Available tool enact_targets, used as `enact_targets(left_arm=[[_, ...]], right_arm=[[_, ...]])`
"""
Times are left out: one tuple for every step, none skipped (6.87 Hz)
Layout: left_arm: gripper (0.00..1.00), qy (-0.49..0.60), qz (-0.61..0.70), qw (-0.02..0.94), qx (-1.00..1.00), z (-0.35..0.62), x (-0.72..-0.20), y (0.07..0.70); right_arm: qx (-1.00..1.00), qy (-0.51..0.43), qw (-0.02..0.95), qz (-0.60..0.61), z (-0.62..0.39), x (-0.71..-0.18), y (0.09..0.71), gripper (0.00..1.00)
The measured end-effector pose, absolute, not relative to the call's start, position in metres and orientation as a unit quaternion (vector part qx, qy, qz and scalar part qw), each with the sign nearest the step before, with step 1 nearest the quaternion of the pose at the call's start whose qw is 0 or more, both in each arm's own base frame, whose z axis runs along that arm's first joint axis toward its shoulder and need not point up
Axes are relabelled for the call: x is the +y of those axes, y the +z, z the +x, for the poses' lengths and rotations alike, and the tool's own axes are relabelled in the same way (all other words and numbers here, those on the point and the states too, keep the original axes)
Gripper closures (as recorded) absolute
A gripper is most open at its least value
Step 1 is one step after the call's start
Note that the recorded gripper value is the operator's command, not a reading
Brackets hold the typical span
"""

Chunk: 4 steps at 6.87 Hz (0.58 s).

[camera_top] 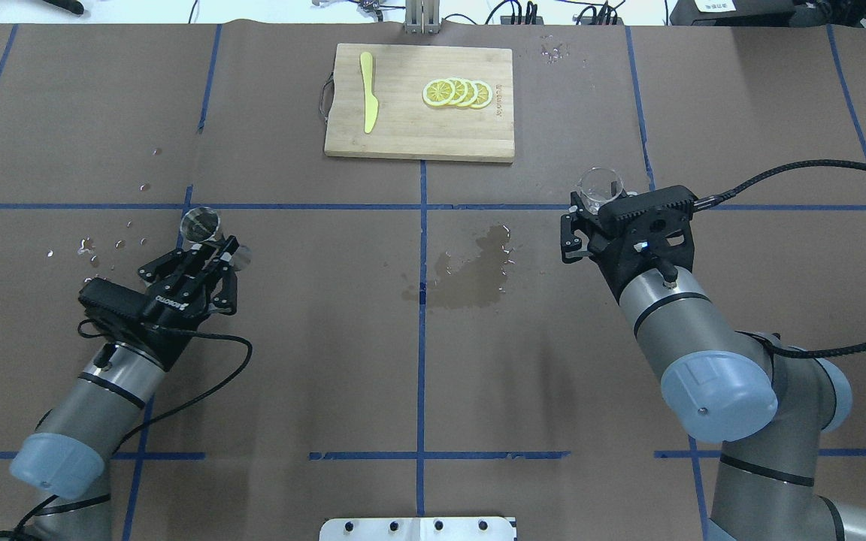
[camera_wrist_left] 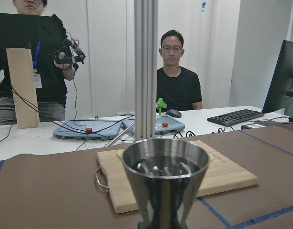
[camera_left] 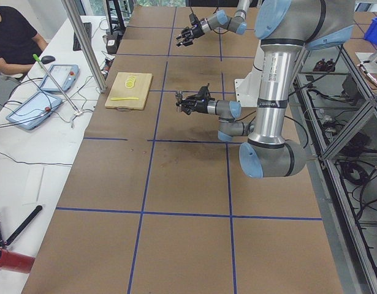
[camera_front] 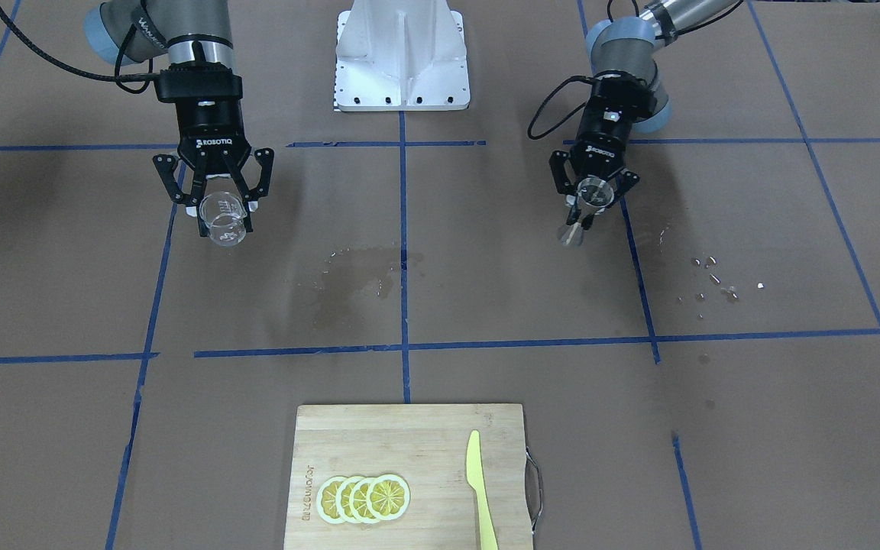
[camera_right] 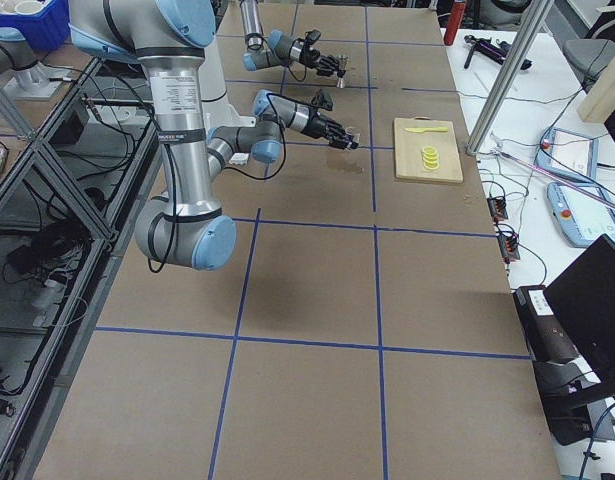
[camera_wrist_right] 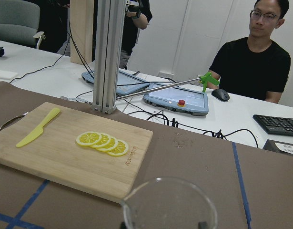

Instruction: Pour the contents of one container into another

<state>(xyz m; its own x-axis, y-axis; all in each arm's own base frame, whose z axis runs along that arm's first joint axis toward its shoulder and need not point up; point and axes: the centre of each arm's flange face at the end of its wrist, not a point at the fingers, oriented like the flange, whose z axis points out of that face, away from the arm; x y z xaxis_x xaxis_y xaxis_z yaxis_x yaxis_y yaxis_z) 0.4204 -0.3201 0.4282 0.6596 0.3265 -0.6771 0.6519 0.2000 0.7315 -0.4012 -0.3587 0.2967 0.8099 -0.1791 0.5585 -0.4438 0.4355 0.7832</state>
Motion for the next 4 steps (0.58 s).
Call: enact_targets(left_arm=[[1.00,-0.121,0.623,0.679,0.370,0.404,-0.318,0.463],[1.00,-0.138,0.619,0.684,0.361,0.395,-0.317,0.488],[1.00,-0.157,0.610,0.685,0.366,0.390,-0.316,0.505],[1.00,-0.164,0.605,0.688,0.366,0.386,-0.315,0.519]], right_arm=[[-0.299,0.085,0.792,0.525,-0.399,-0.358,0.301,0.77],[-0.301,0.085,0.792,0.525,-0.399,-0.357,0.302,0.77],[-0.301,0.085,0.792,0.524,-0.399,-0.357,0.302,0.77],[-0.303,0.085,0.791,0.524,-0.399,-0.356,0.302,0.77]])
